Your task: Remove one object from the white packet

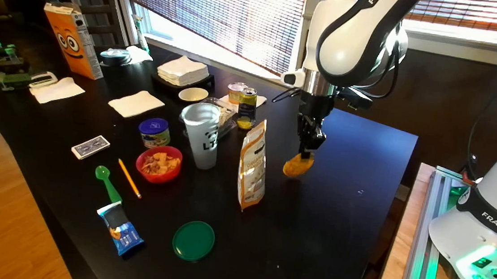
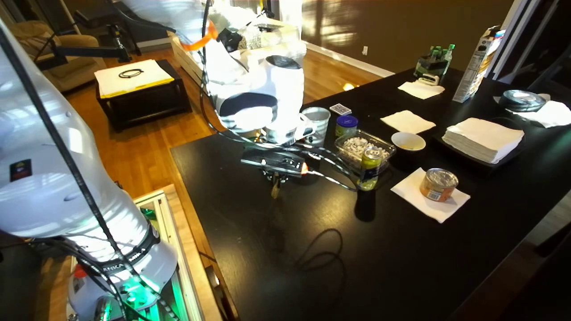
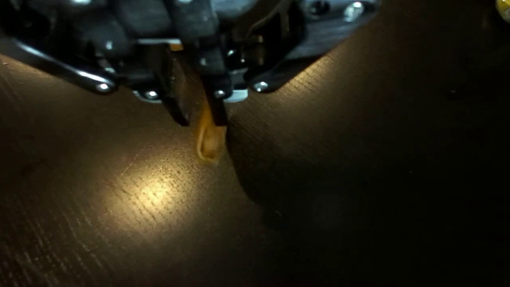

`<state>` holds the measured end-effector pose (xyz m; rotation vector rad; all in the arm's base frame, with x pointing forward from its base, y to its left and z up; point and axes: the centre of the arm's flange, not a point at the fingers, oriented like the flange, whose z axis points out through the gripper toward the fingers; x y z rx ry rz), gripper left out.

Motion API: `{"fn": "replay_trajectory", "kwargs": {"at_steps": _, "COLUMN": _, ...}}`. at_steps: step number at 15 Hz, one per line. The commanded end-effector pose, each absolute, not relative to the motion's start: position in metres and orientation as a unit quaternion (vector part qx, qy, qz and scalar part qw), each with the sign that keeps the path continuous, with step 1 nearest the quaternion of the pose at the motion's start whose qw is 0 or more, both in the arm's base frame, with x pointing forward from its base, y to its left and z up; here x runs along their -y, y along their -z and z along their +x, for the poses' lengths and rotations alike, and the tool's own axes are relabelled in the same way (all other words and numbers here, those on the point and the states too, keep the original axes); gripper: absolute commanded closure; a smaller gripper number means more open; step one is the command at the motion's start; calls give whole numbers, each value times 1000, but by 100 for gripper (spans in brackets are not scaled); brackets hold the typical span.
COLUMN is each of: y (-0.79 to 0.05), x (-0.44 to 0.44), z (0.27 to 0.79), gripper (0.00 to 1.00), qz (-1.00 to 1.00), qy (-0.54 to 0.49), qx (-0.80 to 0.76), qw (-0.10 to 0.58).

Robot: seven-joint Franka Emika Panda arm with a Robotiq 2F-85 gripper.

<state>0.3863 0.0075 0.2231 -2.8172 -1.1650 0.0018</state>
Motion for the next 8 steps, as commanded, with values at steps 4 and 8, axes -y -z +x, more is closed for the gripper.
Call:
{"fn": "replay_trajectory", "kwargs": {"at_steps": 4, "y": -292, "x": -13, "z": 383, "gripper": 27, "qz": -936, "qy": -4, "qx": 350, "qw": -31}}
{"fn": "replay_trajectory", "kwargs": {"at_steps": 8, "y": -338, "x": -12, "z": 377, "gripper": 1, "qz": -966, "qy": -28, "qx": 257, "qw": 0}}
